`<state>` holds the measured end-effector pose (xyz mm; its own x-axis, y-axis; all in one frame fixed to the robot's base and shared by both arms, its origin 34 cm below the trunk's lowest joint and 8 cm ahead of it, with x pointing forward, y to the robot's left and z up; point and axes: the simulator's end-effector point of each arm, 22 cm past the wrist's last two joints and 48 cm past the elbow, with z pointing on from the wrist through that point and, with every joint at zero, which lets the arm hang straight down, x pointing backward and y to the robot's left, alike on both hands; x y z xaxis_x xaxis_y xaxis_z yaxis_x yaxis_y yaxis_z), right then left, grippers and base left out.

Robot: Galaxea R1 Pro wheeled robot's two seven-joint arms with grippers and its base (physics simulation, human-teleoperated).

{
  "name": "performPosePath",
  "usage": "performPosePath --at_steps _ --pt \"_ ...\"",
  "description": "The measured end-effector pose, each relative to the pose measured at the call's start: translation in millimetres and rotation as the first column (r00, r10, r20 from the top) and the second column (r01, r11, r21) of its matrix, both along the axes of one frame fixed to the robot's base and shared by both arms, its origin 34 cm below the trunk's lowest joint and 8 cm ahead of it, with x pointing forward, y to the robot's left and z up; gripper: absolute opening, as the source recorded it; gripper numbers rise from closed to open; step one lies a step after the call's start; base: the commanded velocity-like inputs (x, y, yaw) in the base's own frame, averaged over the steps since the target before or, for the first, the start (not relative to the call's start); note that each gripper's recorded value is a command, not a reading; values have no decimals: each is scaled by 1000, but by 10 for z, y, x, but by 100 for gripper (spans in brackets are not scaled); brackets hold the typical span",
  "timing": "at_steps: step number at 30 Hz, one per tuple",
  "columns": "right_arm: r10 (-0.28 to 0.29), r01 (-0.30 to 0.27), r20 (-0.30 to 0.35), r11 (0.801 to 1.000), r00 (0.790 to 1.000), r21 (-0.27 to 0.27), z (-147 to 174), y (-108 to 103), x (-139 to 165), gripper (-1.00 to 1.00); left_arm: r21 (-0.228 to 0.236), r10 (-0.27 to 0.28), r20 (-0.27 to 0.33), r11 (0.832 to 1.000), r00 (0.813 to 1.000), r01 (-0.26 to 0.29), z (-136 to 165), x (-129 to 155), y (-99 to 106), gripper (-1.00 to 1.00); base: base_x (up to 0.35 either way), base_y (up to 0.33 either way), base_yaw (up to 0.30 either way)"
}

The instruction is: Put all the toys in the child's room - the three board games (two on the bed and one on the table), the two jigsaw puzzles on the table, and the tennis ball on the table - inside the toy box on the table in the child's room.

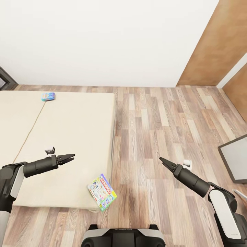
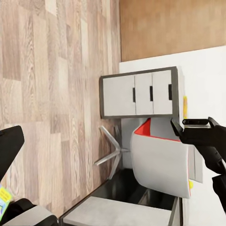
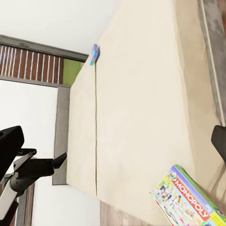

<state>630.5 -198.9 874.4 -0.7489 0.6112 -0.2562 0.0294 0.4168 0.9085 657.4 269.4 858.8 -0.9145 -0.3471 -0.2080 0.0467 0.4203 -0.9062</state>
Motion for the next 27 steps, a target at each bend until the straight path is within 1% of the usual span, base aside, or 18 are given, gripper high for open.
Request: performPosePath --at_steps 27 --pt "0 0 45 1000 999 1 235 2 52 100 -4 -6 42 1000 999 6 233 50 -52 100 0 0 0"
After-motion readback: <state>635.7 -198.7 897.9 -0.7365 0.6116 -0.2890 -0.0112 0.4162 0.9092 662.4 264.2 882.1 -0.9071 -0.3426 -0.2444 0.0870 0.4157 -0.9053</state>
